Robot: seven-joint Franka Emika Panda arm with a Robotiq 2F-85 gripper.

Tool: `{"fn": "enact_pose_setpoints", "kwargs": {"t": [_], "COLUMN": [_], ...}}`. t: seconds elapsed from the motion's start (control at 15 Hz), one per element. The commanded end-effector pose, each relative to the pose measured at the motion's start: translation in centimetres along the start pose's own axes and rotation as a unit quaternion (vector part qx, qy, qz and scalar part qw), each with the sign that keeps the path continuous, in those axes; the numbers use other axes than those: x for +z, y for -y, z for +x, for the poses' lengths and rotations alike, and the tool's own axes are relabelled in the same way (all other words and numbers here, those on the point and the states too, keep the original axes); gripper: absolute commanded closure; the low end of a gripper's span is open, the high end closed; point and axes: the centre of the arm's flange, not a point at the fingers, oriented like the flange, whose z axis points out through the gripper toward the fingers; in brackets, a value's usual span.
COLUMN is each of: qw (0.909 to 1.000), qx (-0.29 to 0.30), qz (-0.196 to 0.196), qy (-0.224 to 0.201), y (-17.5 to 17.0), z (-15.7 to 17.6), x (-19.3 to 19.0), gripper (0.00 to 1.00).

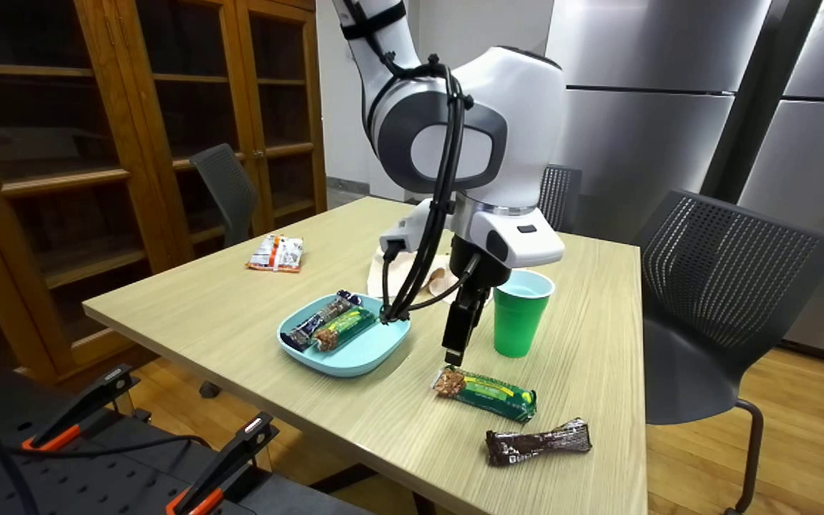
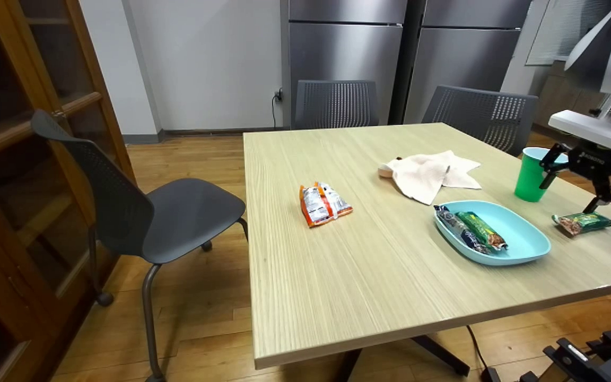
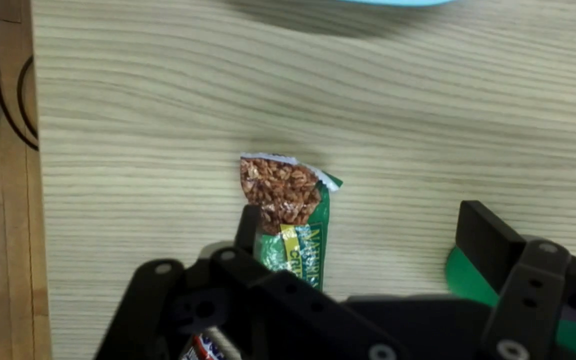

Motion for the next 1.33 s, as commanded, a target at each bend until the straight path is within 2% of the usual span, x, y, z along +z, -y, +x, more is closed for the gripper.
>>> {"fn": "enact_pose_setpoints", "kwargs": {"t": [0.0,0.6,1.07,1.13,1.2,1.27], "qw": [0.9997,0.9993,0.9994,0.9995,0.9995,0.9995], "qx": [0.023,0.015,0.017,0.017,0.015,0.014], "qz": [-0.001,-0.034,-0.03,-0.027,-0.026,-0.026], "qy": [0.003,-0.003,-0.003,-0.005,-0.006,-0.007], "y": [0.8,0.2,-0.2,-0.1,-0.1,0.0], "z": [2.6,3.2,2.9,2.9,2.8,2.8], "x": [1.1,4.5,4.5,4.4,4.4,4.4], "gripper": [0.0,0.0,0.0,0.04,0.26,0.28]}}
